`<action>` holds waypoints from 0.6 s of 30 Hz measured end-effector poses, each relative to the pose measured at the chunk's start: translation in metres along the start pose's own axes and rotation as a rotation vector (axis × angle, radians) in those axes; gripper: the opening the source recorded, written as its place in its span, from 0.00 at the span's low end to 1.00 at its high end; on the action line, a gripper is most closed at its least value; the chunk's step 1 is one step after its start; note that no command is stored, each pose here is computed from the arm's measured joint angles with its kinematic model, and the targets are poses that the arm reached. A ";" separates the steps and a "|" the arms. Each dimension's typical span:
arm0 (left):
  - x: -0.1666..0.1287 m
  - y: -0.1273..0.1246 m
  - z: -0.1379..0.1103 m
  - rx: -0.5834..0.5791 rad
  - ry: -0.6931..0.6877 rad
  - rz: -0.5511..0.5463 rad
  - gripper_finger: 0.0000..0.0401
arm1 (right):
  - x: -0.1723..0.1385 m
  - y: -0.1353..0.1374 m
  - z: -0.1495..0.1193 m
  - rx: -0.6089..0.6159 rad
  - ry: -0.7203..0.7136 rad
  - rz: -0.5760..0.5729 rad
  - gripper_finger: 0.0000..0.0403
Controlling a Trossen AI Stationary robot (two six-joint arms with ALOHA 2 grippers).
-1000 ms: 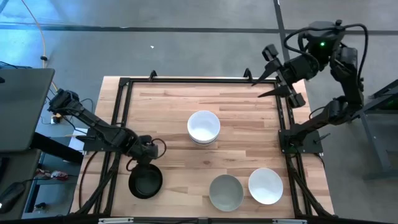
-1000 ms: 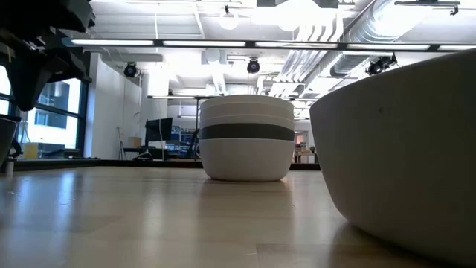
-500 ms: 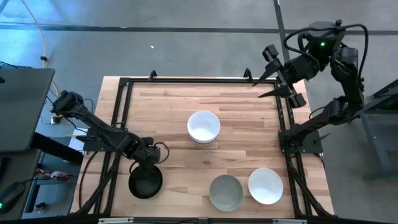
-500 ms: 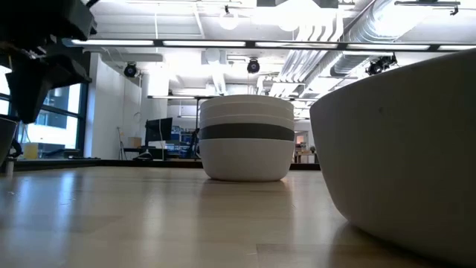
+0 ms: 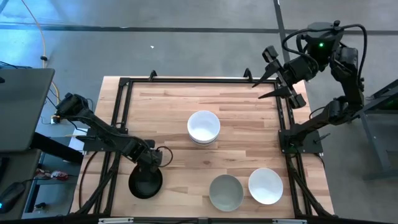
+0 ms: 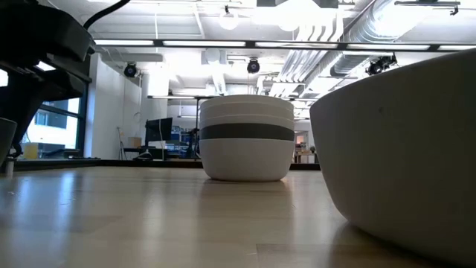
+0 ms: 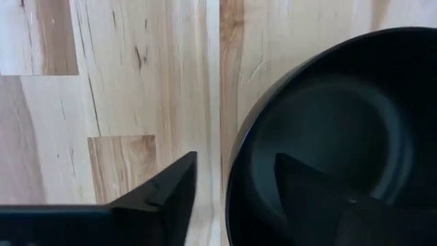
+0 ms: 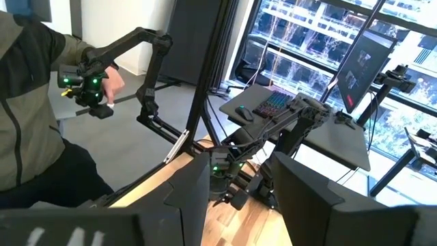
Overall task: Nest bowls inside each other
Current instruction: Stack the black bowl on top of the white bowl
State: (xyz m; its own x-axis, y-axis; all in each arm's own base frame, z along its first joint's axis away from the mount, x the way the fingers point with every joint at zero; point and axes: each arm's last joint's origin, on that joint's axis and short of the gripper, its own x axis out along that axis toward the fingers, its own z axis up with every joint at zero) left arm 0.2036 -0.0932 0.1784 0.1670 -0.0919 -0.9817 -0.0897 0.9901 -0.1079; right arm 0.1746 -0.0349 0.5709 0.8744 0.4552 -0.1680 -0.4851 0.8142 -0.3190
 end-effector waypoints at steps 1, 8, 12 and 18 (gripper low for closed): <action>0.000 0.000 0.000 0.000 0.001 0.001 0.41 | 0.000 0.000 0.000 0.000 0.000 0.000 0.37; 0.000 0.000 0.000 0.025 0.008 -0.005 0.08 | 0.001 -0.001 -0.001 0.002 0.002 0.001 0.37; 0.000 0.001 0.000 0.020 0.011 -0.006 0.03 | 0.001 -0.001 -0.001 0.008 0.008 0.004 0.37; -0.001 0.008 0.003 0.017 0.038 -0.051 0.01 | 0.004 -0.002 -0.003 0.012 0.011 0.006 0.37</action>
State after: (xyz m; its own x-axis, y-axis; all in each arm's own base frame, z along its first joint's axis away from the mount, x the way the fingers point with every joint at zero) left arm 0.2057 -0.0851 0.1791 0.1330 -0.1457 -0.9803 -0.0652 0.9857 -0.1554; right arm 0.1789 -0.0363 0.5685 0.8716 0.4559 -0.1804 -0.4902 0.8159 -0.3065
